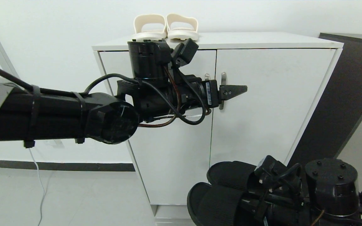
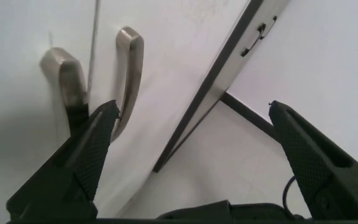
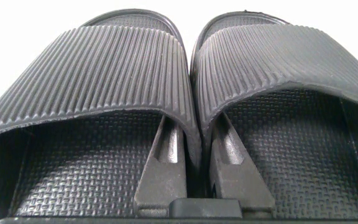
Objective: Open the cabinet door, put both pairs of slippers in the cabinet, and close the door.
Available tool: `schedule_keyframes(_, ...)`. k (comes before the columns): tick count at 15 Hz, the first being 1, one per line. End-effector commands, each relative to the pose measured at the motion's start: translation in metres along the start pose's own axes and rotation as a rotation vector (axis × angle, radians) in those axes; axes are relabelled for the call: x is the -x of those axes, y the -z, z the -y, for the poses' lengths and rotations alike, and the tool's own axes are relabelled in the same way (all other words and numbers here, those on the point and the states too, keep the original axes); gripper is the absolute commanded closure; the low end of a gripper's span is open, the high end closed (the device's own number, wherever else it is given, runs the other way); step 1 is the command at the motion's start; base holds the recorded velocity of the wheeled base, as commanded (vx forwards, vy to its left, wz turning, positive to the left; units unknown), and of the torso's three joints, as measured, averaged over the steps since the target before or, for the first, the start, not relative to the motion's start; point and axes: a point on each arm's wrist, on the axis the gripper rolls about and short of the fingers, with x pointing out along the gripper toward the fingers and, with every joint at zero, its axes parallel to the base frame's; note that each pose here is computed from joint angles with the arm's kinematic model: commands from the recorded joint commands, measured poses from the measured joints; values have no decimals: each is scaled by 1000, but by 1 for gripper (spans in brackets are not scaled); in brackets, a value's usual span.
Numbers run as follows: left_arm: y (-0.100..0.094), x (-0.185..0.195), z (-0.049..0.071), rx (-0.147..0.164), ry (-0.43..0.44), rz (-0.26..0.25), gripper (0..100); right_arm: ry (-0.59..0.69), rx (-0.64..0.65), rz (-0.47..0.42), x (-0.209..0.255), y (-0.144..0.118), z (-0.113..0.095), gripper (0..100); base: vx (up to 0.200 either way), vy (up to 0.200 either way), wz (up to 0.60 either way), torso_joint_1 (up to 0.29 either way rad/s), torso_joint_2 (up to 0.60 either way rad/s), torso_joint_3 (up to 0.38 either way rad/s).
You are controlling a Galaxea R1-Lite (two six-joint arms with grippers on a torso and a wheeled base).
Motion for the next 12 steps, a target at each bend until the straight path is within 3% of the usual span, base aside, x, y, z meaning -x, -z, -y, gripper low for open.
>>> schedule_keyframes(1,3,-5,-6,7,-28,-11,0,0,0,-5,-1,1,0,100,0,0,0,0,0,0)
schedule_keyframes(12,5,-27,-16,19,-52,-37,0,0,1,1,-3,2,0,100,0,0,0,0,0,0)
